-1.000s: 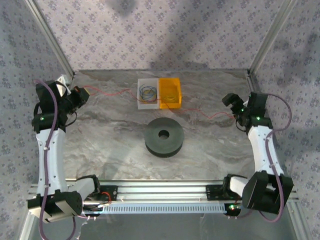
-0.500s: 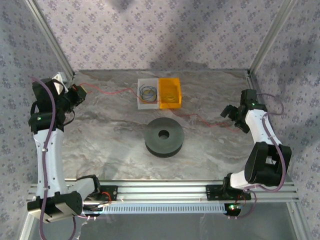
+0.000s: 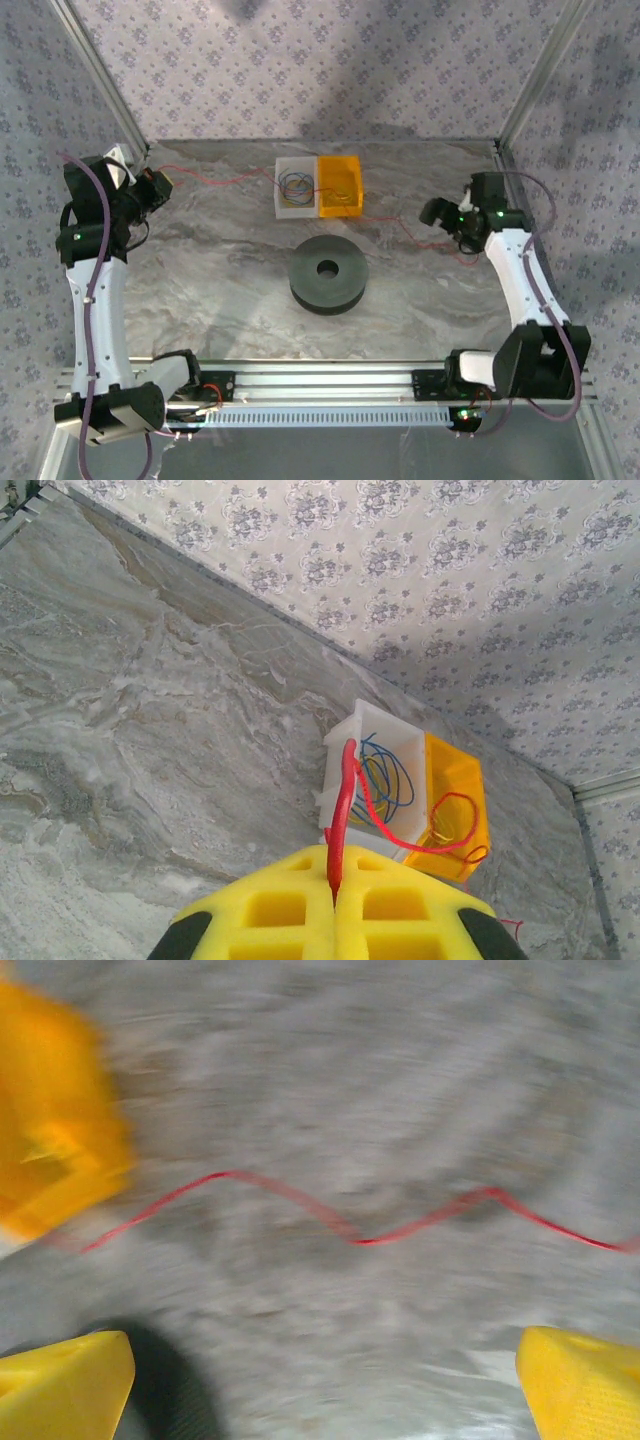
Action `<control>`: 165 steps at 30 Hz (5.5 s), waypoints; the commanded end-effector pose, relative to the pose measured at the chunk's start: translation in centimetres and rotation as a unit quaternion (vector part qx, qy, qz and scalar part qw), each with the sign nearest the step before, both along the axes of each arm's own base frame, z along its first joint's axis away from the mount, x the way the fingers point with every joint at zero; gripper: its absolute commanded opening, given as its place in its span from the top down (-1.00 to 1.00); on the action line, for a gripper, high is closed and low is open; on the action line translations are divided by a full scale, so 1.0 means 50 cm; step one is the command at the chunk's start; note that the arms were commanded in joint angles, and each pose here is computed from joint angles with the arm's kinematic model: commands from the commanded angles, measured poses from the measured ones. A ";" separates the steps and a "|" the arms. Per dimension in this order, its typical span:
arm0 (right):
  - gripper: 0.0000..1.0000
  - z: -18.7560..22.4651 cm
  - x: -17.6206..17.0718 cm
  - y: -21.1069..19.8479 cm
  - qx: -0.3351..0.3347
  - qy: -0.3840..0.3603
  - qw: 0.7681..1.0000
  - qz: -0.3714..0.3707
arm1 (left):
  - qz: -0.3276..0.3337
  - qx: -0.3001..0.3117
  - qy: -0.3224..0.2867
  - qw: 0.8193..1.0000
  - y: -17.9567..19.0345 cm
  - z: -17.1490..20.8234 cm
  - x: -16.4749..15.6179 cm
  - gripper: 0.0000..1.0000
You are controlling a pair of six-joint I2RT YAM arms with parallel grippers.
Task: Wrap the cables
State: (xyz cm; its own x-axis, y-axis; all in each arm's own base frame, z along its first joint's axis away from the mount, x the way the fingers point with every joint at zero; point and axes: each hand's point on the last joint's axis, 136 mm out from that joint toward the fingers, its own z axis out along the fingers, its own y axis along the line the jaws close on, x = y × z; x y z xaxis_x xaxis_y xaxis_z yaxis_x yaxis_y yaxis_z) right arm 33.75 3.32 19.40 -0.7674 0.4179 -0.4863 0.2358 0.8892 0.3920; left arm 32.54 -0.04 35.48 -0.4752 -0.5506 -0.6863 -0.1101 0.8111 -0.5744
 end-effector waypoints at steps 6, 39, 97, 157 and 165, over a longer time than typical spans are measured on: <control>-0.99 0.263 -0.002 0.399 -0.001 -0.224 0.923 0.313 | -0.008 0.002 -0.023 1.000 -0.008 0.027 -0.006 1.00; -0.55 0.173 0.143 1.002 -0.282 -0.411 0.631 0.595 | -0.031 0.014 -0.017 0.999 -0.014 0.024 0.011 1.00; 0.18 0.162 0.111 0.965 -0.235 -0.405 0.580 0.667 | -0.013 0.008 0.000 1.000 -0.013 0.008 -0.047 1.00; 1.00 0.211 0.208 0.785 -0.320 -0.377 0.619 0.611 | -0.371 -0.043 0.145 0.916 -0.496 -0.446 -0.129 -0.84; 1.00 0.216 0.203 0.782 -0.318 -0.376 0.622 0.609 | -0.386 -0.069 0.176 0.903 -0.544 -0.525 -0.111 -0.82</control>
State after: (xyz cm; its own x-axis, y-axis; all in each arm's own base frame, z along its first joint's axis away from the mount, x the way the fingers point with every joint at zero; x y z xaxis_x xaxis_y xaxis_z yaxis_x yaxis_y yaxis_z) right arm 44.14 43.31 27.16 0.2144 -0.7336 -0.6449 -0.8260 0.2163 -0.5206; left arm 26.30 -25.55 8.24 -0.9409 -0.0178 -0.3381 0.2247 0.7142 -0.6629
